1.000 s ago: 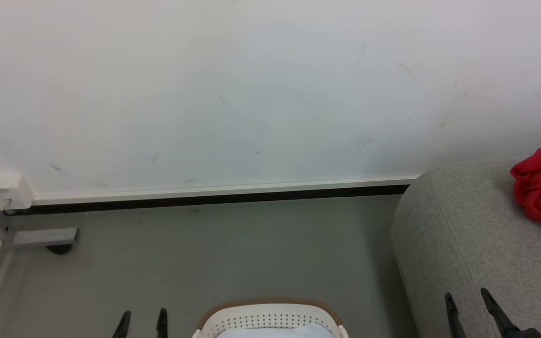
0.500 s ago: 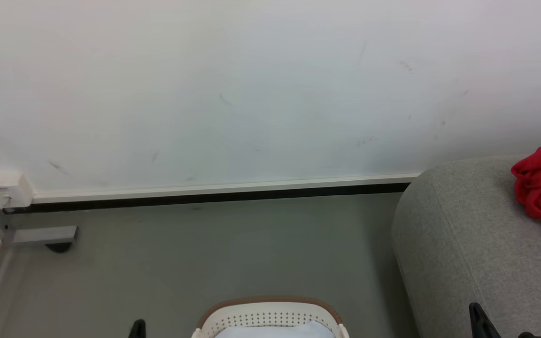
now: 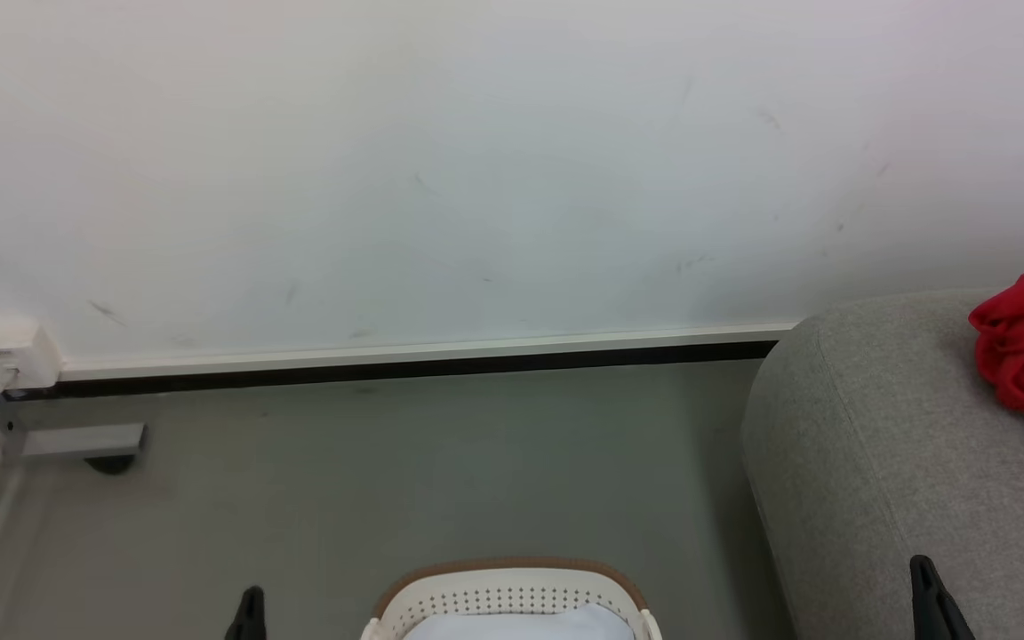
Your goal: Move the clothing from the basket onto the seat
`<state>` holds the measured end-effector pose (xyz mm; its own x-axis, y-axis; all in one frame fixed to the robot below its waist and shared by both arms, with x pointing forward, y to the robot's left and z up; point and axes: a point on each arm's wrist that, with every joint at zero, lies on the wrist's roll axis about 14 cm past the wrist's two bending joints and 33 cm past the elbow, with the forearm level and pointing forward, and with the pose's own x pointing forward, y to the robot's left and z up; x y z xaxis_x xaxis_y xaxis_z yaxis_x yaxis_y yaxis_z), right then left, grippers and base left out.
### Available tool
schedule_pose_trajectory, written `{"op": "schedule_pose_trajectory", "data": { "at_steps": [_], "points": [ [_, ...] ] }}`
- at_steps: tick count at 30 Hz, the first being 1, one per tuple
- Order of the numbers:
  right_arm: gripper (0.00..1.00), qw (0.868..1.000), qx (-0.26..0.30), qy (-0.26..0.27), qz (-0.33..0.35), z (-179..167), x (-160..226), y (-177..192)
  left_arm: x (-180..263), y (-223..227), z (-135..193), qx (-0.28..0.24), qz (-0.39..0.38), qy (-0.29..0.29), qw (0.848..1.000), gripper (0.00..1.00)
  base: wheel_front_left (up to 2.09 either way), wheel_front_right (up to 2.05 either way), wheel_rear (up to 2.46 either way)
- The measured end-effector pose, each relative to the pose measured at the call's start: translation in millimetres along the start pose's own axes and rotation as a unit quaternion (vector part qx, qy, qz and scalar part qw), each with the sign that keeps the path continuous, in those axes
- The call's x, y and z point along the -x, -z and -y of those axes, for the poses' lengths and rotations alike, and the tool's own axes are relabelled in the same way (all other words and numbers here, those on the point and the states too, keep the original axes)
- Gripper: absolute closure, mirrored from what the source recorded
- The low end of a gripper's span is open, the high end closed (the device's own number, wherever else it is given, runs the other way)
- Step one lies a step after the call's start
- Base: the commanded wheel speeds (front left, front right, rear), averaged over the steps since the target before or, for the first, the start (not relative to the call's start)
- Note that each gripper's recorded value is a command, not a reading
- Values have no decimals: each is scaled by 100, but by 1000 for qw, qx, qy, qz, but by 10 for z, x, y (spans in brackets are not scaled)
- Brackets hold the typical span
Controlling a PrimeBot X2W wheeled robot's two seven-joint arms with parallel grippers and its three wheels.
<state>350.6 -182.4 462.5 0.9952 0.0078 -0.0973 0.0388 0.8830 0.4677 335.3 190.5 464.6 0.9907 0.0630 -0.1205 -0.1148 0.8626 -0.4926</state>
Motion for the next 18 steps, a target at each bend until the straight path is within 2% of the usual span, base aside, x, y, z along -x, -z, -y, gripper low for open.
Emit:
{"op": "schedule_pose_trajectory", "data": {
  "at_steps": [9,18],
  "points": [
    [100,997,-71,7,2,16,-36,-47,-66,-34,4,70,-5,-2,998,100,0,0,0],
    [100,990,-144,12,6,26,-82,-106,-133,-76,14,140,-8,0,990,100,0,0,0]
  ]
}}
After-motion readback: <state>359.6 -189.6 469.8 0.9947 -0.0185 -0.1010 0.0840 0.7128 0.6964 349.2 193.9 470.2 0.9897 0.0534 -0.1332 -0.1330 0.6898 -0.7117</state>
